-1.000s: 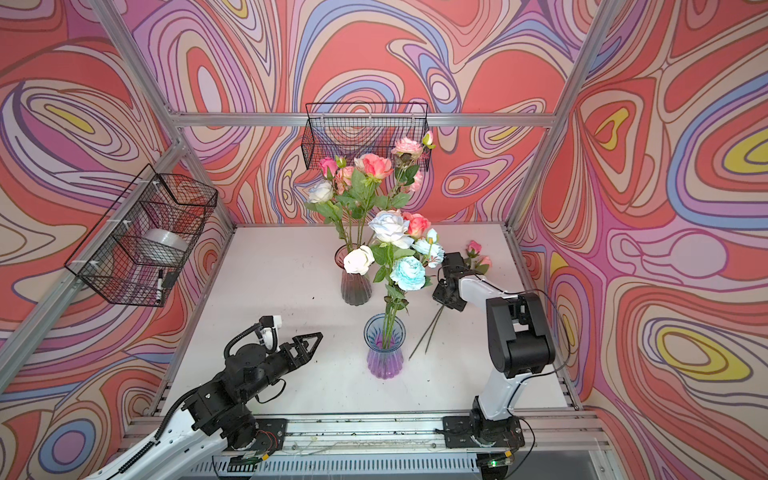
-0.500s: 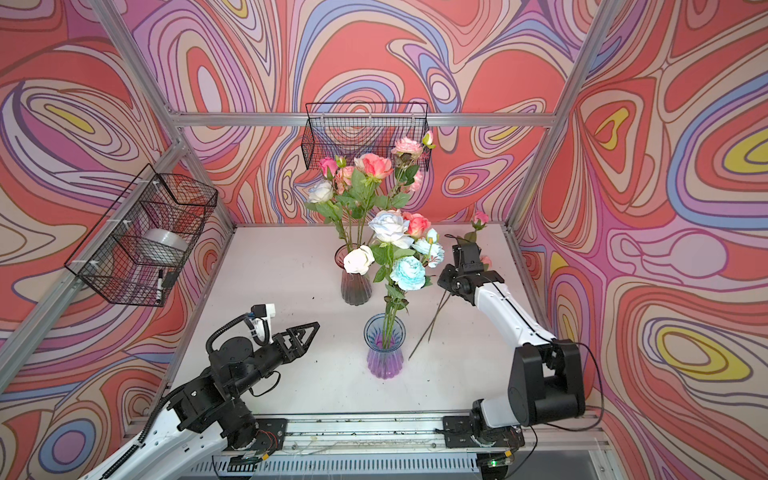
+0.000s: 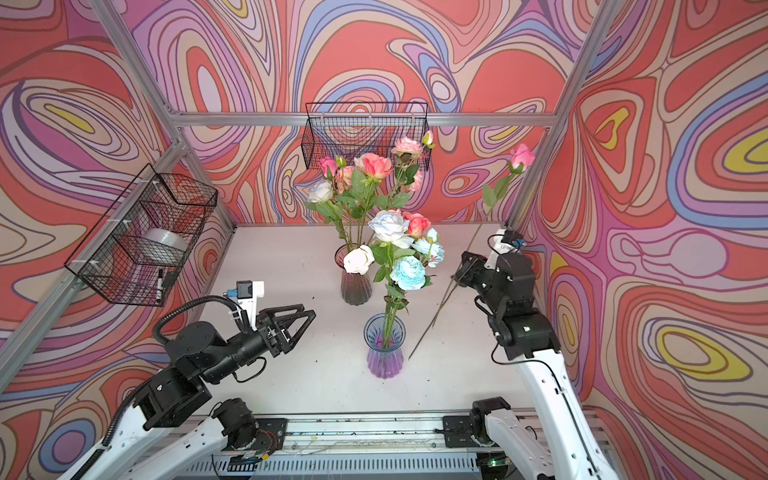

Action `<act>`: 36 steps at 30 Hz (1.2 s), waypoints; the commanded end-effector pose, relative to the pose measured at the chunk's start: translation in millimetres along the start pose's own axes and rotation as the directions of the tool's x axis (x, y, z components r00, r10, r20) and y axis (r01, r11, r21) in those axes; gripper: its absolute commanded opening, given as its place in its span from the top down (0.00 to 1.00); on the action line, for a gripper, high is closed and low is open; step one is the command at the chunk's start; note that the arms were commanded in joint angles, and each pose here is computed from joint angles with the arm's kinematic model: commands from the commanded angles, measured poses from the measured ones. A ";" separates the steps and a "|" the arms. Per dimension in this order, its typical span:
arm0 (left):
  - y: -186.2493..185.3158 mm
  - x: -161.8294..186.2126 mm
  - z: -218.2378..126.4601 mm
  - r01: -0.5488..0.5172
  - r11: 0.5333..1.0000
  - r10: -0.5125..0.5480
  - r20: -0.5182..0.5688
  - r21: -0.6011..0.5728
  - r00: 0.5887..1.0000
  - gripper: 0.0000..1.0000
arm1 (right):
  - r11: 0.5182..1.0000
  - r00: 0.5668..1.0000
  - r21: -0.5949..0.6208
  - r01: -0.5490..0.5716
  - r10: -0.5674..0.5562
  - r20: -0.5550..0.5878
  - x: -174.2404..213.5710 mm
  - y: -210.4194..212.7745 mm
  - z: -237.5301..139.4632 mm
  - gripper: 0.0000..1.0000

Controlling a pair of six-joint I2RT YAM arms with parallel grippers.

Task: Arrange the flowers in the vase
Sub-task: 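Lift the pink rose high above the table with the right gripper, then close the left gripper on the rose stem while the right gripper holds it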

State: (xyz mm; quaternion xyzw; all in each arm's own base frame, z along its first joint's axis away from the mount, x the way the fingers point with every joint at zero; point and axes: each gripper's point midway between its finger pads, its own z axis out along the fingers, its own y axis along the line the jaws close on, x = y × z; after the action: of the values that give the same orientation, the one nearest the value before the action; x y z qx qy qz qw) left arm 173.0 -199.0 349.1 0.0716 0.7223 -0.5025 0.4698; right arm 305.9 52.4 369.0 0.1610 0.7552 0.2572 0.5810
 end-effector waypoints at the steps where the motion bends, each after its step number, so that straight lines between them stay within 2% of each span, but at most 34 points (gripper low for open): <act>1: -26.7 -3.6 9.7 -0.065 0.993 0.071 -0.061 0.100 0.996 0.23 | 0.981 0.994 -0.187 0.053 -0.034 0.103 -27.5 42.9 -26.5 1.00; 3: -39.4 -7.6 17.0 -0.080 0.988 0.092 -0.087 0.131 0.992 0.26 | 0.960 0.990 -0.268 0.079 -0.044 0.134 -36.9 62.5 -43.1 1.00; 9: -82.8 -6.4 38.0 -0.176 0.963 0.208 -0.147 0.204 0.967 0.32 | 0.882 0.989 -0.457 0.117 -0.063 0.132 -45.2 107.0 -78.3 1.00; 14: -115.4 2.0 52.5 -0.245 0.937 0.292 -0.176 0.247 0.940 0.35 | 0.822 0.985 -0.547 0.158 -0.095 0.141 -46.5 128.9 -108.1 1.00; 20: -152.2 2.6 72.8 -0.305 0.912 0.361 -0.183 0.274 0.915 0.40 | 0.748 0.989 -0.646 0.150 -0.116 0.095 -39.4 148.7 -128.0 1.00; 25: -176.9 -2.9 96.1 -0.385 0.888 0.427 -0.136 0.252 0.894 0.40 | 0.694 0.993 -0.710 0.119 -0.093 0.075 -35.6 157.9 -140.5 1.00; 29: -185.2 -9.6 121.4 -0.402 0.889 0.432 -0.111 0.218 0.895 0.40 | 0.681 0.994 -0.723 0.113 -0.083 0.077 -34.0 158.4 -144.6 1.00; 36: -203.9 -6.6 155.9 -0.415 0.878 0.451 -0.116 0.239 0.885 0.40 | 0.658 0.998 -0.750 0.067 -0.052 0.044 -32.1 161.3 -146.6 1.00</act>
State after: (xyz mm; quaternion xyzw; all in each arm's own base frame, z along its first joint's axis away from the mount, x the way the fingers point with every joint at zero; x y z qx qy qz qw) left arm 151.7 -415.3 468.1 0.3177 0.6785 -0.4545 0.4818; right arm 170.4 133.9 513.6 -0.1081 0.5911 0.5065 0.6184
